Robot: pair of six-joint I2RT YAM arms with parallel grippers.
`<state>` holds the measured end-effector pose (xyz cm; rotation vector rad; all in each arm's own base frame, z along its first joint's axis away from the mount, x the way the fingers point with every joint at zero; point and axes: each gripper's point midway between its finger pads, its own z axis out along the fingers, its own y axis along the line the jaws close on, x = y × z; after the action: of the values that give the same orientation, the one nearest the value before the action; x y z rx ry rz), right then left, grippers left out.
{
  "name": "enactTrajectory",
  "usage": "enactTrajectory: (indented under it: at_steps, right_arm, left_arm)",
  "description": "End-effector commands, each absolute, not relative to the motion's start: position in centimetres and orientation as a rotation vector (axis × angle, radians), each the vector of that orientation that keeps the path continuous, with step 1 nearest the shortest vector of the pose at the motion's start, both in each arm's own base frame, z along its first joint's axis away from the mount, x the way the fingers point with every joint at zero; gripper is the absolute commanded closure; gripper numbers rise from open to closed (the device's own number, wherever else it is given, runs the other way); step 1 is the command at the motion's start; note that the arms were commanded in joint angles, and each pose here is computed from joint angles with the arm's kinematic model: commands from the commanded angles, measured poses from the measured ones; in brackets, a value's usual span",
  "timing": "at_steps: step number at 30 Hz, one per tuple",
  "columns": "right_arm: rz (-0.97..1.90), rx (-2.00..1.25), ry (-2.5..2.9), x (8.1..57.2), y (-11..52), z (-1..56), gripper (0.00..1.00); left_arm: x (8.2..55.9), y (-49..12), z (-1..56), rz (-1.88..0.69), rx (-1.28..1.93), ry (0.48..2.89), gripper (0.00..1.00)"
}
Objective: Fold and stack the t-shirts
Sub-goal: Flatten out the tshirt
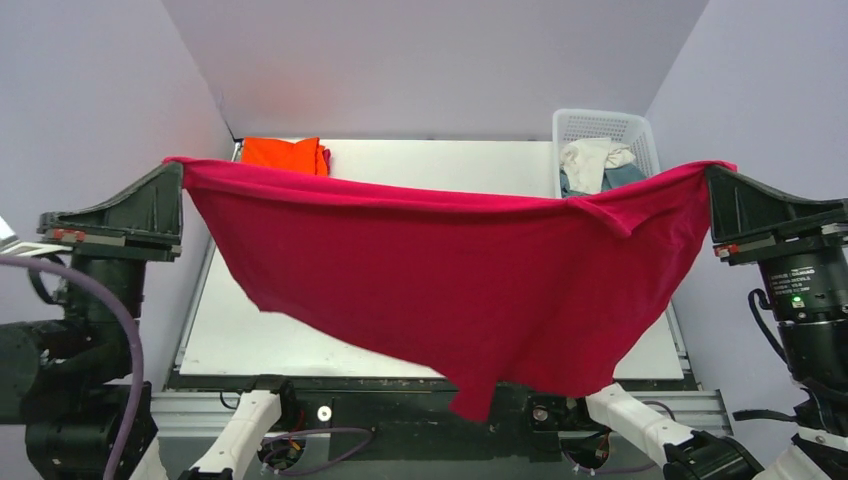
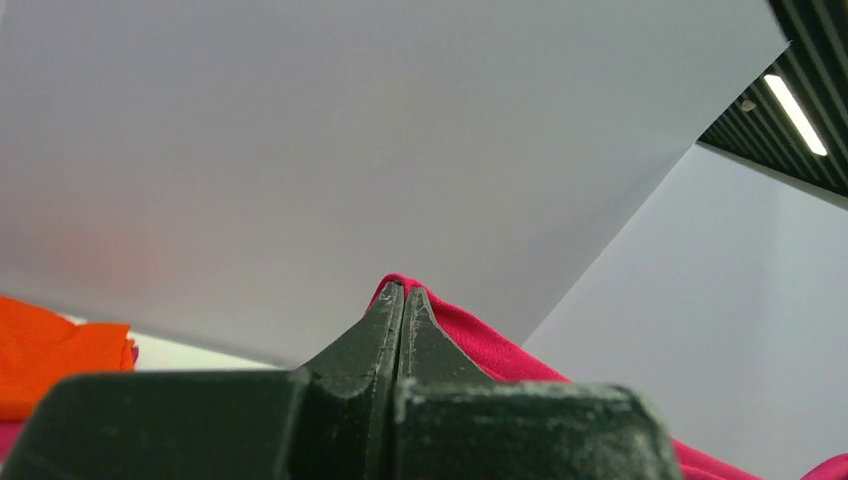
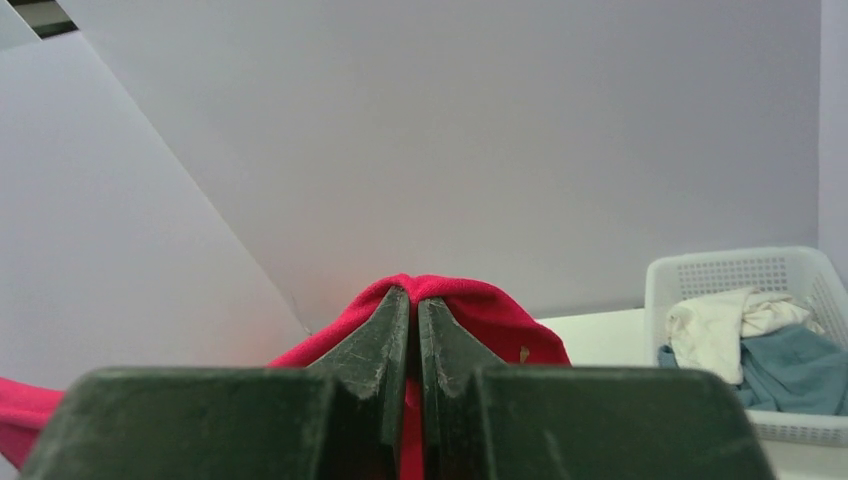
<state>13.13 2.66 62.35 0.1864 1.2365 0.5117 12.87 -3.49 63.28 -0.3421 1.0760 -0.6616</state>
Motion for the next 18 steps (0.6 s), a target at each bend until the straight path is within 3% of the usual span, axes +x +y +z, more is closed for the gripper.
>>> enactTrajectory:
  at_steps: [1,6,15,18]
  right_arm:
    - [0.390,0.228,1.274,15.3,1.6,60.5,1.00]
    - [0.223,0.282,1.439,20.8,1.4,54.8,1.00]
    - [-0.006,0.367,1.867,35.7,3.8,36.6,1.00]
    - [-0.015,0.368,1.975,38.8,4.6,31.5,1.00]
  left_arm:
    - [16.7,-3.7,59.1,-0.672,-0.407,1.185,1.00]
    - [23.8,-3.4,49.6,-0.656,-0.559,1.368,1.00]
    - [37.1,-3.7,27.9,-0.530,-0.734,1.768,1.00]
    - [39.8,-4.0,23.7,-0.507,-0.737,1.835,1.00]
